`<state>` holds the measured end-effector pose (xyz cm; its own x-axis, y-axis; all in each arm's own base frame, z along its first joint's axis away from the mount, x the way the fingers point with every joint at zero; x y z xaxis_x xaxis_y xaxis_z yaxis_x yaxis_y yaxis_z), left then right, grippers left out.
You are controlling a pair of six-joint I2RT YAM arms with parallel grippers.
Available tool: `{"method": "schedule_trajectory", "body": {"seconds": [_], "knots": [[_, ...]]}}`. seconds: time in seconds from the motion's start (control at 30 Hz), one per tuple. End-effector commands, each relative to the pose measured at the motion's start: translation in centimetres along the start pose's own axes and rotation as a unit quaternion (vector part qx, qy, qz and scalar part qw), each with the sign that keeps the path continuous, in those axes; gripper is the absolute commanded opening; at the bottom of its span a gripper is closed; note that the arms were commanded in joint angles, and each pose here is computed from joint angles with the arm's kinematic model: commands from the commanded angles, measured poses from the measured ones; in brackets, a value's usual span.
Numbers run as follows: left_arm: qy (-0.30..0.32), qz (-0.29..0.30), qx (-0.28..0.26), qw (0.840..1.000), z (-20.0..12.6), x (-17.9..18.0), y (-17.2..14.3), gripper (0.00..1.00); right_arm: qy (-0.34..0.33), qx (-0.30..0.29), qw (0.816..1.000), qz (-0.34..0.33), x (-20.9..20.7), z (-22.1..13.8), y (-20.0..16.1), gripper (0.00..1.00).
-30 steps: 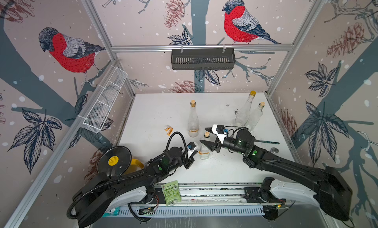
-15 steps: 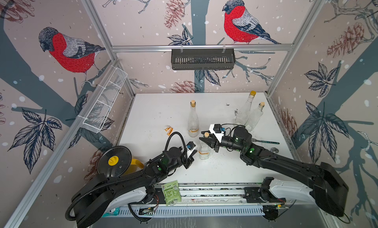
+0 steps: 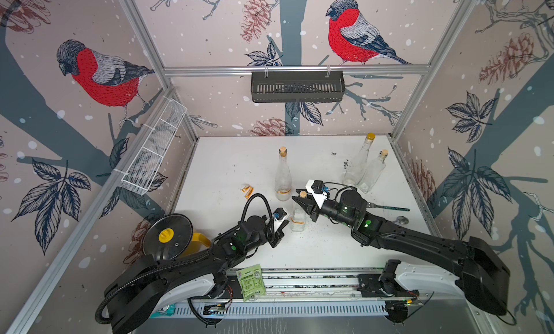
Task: Remove the label from the bottle
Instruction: Tear open the label from the bottle.
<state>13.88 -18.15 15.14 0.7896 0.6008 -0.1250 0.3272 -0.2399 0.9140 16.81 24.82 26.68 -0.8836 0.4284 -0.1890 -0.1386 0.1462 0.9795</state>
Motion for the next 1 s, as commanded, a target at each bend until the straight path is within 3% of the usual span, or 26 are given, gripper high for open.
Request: {"method": "schedule_trajectory", "body": {"seconds": [0.0, 0.6, 0.97], "knots": [[-0.005, 0.004, -0.016, 1.0, -0.1, -0.1, 0.4, 0.0, -0.06, 0.011, 0.998, -0.001, -0.3, 0.1, 0.2, 0.0], [-0.047, 0.017, -0.018, 0.999, -0.3, -0.7, 0.3, 0.0, -0.211, 0.008, 0.977, 0.042, -0.2, -0.9, 0.4, 0.0], [-0.07, 0.022, -0.016, 0.997, -0.4, -1.0, 0.1, 0.0, -0.25, 0.001, 0.967, 0.043, 0.6, -1.2, 0.3, 0.0]]}}
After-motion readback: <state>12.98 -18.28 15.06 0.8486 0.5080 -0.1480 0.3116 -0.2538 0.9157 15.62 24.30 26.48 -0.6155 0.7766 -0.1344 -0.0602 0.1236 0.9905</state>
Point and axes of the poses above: each gripper's point midway between its finger pads, its own z axis out along the fingers, its own x axis along the line the jaws close on, y = z × x, the point moved 10 cm from there along -z, back along the fingers, and after that the axes turned 9 degrees about -z, right-handed, at the moved point
